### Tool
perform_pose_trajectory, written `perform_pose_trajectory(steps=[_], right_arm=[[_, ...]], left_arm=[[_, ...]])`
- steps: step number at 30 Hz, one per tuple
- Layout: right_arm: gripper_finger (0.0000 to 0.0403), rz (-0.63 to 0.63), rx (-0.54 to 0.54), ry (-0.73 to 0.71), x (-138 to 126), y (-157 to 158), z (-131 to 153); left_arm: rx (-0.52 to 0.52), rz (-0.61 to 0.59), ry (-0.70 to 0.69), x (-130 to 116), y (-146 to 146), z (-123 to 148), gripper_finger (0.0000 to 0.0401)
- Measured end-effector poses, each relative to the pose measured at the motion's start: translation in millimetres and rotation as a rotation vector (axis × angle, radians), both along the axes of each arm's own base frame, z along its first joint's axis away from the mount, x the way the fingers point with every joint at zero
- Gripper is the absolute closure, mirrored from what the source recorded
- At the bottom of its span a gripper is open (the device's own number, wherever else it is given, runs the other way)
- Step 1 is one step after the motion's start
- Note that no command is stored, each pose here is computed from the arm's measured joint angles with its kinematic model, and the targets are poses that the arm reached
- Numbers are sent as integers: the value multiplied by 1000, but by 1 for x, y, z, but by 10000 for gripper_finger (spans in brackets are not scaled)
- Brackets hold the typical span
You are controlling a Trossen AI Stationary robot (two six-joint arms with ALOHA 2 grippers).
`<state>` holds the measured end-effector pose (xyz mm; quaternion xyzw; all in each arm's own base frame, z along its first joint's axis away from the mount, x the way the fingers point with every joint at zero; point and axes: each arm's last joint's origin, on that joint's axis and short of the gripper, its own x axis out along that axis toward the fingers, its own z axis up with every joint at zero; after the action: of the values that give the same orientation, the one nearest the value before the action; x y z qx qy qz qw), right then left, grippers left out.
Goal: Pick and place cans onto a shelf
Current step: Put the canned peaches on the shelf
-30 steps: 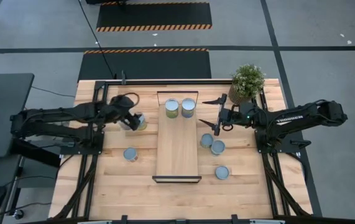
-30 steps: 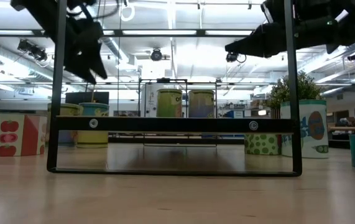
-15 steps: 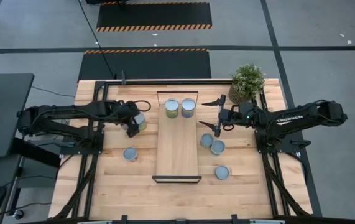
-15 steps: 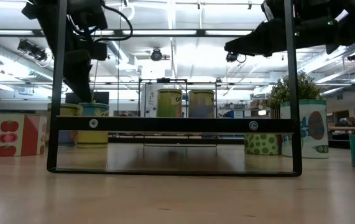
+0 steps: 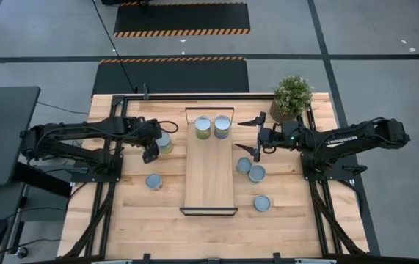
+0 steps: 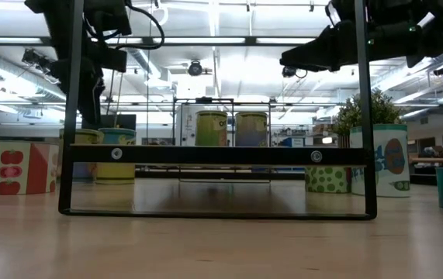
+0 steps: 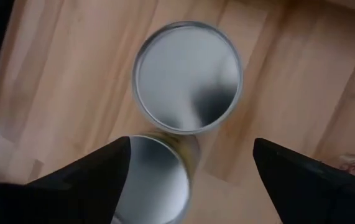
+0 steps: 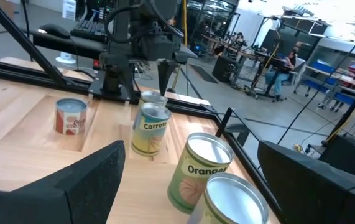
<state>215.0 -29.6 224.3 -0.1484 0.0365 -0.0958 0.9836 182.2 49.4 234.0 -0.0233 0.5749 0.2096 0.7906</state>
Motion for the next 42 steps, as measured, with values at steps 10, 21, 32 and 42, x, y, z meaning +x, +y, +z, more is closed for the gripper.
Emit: perform_pose_trajectory(steps=[10, 21, 32, 42], right_arm=[[28, 36, 13, 0, 1, 4, 0], [28, 35, 13, 0, 1, 4, 0], [28, 34, 13, 2, 1, 4, 0], [28, 34, 19, 7, 1, 4, -1]], left_arm=[[34, -49, 48, 4, 2, -5, 55], [63, -40, 140, 24, 8, -30, 55], [39, -36, 110, 30, 9, -33, 55], [9, 12, 171, 28, 8, -12, 55]])
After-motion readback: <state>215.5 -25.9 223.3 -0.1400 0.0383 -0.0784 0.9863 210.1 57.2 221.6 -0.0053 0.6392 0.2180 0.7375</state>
